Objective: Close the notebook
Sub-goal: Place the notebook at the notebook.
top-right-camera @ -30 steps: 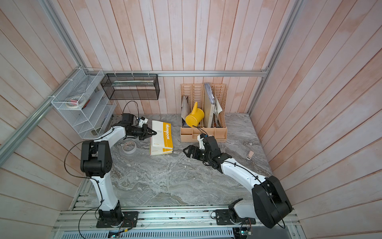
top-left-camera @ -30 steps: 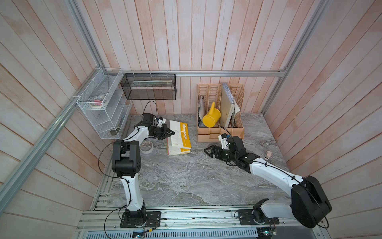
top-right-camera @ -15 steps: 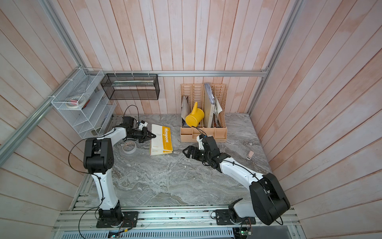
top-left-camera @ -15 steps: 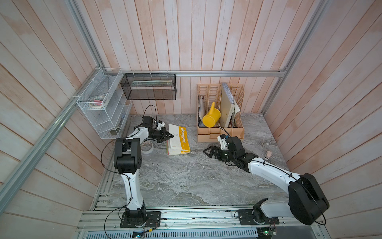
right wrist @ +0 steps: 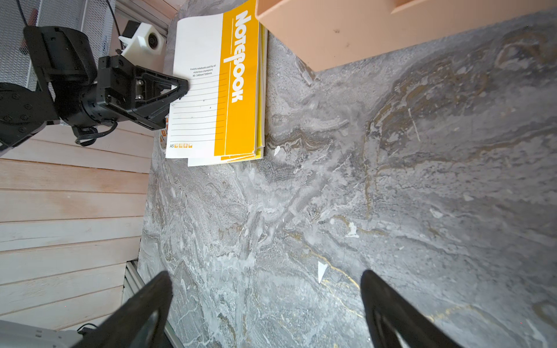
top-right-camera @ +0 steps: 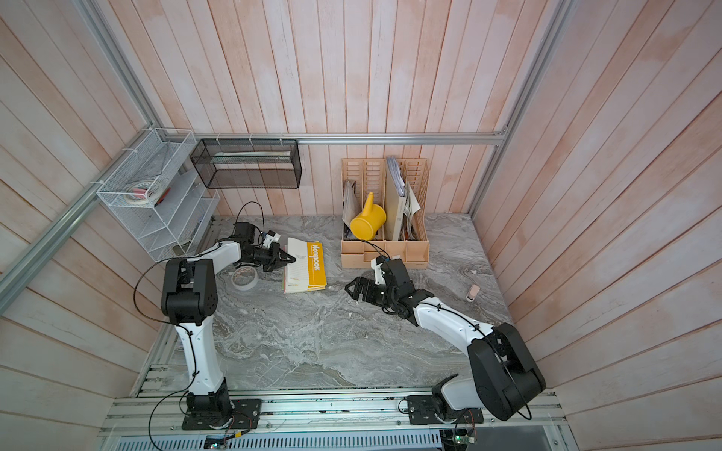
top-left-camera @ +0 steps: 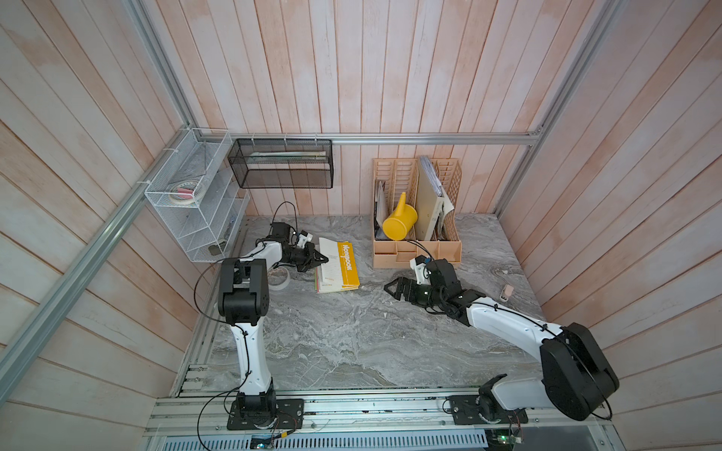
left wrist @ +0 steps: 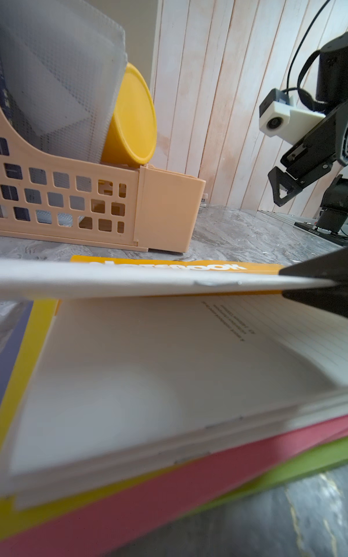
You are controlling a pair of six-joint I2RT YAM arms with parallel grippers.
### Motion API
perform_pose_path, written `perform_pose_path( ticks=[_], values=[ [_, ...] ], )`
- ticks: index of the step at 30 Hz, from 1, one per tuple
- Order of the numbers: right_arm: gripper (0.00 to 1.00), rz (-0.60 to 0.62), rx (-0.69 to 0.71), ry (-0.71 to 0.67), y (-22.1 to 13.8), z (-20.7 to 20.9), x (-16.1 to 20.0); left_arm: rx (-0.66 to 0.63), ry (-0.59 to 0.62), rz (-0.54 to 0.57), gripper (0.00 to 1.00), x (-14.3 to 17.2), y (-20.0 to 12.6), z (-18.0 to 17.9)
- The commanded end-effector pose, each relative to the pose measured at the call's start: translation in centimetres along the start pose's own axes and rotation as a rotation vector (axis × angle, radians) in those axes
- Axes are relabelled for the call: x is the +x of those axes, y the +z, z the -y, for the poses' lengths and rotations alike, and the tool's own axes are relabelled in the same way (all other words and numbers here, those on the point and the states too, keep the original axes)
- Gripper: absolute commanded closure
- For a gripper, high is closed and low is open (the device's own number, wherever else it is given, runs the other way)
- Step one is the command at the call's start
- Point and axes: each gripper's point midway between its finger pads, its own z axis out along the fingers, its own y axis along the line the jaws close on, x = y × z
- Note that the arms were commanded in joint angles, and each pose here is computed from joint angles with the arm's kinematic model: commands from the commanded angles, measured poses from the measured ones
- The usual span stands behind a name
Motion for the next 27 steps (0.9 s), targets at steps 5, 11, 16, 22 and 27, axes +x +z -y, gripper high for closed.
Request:
perform_pose_path(
  ticks=[5,11,16,22,27],
  values=[
    [0.02,-0.021,-0.012,0.007,0.5,0.3,0.6,-0.020,0.007,-0.007,0.96,-0.2,0.3,-1.1],
    [0.02,-0.023,-0.014,0.007,0.5,0.2,0.6,-0.043,-0.003,-0.010,0.85,-0.1,0.3,-1.7],
    [0.02,-0.027,-0.022,0.010,0.7,0.2,0.7,-0.063,-0.002,-0.007,0.80,-0.2,0.0,-1.8],
    [0.02,-0.030,-0.028,0.008,0.7,0.1,0.7,-0.086,-0.002,-0.003,0.68,-0.2,-0.4,-1.7],
    [0.02,-0.031,-0.028,0.009,0.7,0.1,0.8,-0.099,0.002,0.007,0.62,-0.1,-1.1,-1.0]
  ],
)
